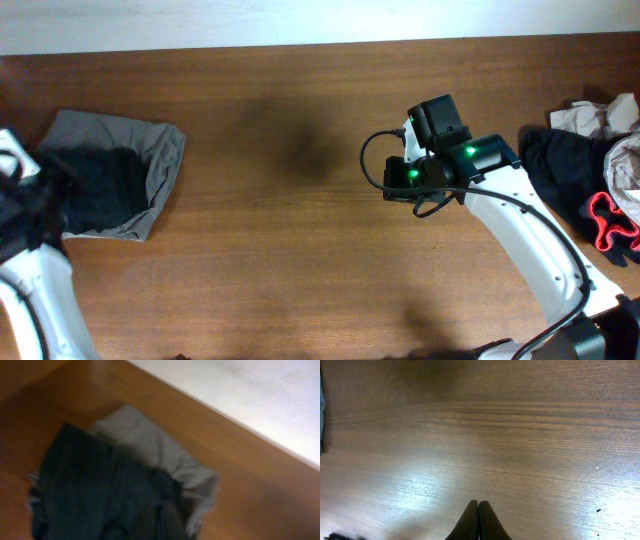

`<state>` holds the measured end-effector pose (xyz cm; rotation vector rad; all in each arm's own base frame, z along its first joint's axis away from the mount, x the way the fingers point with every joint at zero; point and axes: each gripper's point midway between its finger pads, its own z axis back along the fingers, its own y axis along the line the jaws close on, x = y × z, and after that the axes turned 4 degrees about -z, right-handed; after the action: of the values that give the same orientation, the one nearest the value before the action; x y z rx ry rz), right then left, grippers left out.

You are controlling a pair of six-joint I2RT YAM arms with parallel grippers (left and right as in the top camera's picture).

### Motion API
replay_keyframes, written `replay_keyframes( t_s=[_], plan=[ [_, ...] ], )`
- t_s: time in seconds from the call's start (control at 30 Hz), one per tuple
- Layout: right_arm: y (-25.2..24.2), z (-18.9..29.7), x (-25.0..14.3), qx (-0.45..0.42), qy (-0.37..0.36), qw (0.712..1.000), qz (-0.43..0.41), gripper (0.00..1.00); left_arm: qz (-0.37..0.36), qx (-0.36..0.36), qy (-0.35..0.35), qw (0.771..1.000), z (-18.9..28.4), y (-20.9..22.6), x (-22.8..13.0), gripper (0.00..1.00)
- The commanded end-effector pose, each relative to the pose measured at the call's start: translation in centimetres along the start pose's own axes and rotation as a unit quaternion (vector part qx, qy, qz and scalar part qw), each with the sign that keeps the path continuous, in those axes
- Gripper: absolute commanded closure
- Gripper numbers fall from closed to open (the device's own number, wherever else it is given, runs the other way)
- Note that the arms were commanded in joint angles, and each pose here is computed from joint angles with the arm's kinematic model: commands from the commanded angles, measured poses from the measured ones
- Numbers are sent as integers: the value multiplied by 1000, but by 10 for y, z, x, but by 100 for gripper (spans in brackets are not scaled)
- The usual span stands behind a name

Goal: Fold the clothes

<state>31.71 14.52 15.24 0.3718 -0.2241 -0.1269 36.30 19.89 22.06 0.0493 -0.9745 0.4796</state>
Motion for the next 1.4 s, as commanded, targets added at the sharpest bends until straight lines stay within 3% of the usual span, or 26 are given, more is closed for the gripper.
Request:
replay_keyframes(
  t_s=[0.0,0.27,0.43,0.6,0.67,0.73,0.8,0.93,1.07,1.23,1.37],
  plan=[
    [-1,5,1,-4,-6,1000,6,96,-13,124,39,991,-26,37,-20,100],
    [-2,5,-2,-7,0,1000,2,96,3,130,103,986,-110,55,-79,100],
    [-3,5,-6,-8,8,1000,0,96,-23,56,133,989,-154,30,-115,100],
    [-4,5,-7,-11,12,1000,-3,96,-59,67,164,982,-159,23,-134,99],
    [-4,6,-6,-10,9,1000,1,96,-55,63,153,985,-154,16,-117,82],
    [-1,8,-3,-5,0,1000,13,96,-55,48,137,988,-144,5,-90,69],
    [7,17,7,10,-30,999,36,96,-56,1,97,994,-116,-23,-30,44],
    [26,50,28,39,-104,990,84,96,-102,-131,49,985,-62,-83,39,42],
    [33,100,47,29,-197,975,100,96,-216,-265,29,939,3,-148,65,42],
    [40,179,58,2,-311,936,161,96,-302,-323,29,896,72,-210,67,42],
    [47,224,47,8,-363,909,203,95,-345,-328,0,880,126,-242,65,42]
  ],
)
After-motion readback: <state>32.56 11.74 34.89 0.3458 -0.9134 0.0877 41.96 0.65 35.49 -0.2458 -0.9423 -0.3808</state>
